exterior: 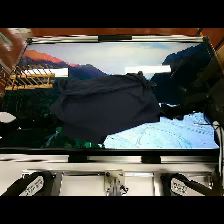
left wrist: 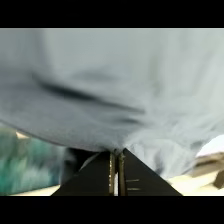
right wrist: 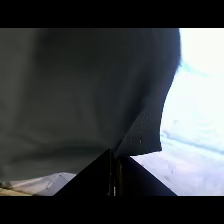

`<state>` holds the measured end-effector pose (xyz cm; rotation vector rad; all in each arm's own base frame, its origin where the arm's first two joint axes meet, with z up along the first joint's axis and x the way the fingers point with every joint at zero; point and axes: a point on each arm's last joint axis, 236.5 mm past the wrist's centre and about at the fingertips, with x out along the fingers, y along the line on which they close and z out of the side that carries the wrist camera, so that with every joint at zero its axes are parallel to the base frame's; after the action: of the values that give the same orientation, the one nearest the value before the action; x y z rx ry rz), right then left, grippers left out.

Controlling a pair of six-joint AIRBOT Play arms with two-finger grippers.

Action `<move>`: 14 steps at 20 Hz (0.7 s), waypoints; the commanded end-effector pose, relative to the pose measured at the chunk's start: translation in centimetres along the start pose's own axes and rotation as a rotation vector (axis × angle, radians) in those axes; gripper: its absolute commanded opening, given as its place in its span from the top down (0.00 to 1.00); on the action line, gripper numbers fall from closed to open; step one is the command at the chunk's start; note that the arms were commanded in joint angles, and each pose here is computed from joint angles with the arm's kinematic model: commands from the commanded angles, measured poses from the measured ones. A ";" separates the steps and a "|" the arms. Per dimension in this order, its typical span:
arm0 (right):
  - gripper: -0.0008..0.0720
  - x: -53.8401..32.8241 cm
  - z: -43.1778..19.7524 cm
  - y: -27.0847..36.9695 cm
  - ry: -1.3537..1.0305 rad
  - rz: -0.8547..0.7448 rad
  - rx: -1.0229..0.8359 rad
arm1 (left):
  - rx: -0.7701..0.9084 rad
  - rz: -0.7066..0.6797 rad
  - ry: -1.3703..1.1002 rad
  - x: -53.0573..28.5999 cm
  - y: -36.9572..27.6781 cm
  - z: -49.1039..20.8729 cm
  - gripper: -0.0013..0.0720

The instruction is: Fold the shirts.

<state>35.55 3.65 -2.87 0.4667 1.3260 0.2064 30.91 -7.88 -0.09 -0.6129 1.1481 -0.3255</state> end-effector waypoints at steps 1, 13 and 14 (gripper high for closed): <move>0.90 -11.1 5.2 6.0 -0.286 -0.014 -0.350 | 0.329 -0.031 -0.328 -9.5 -8.4 8.2 0.94; 0.90 -57.1 -5.2 22.1 -1.604 -0.314 -0.718 | 0.910 -0.166 -1.445 -52.7 -38.3 0.7 0.93; 0.90 -57.4 -6.0 22.0 -1.612 -0.319 -0.712 | 0.908 -0.171 -1.436 -52.6 -38.4 0.4 0.93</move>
<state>23.47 1.97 53.59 -0.2117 -0.2049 0.0657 17.41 -9.55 59.85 -0.0224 -0.3764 -0.4019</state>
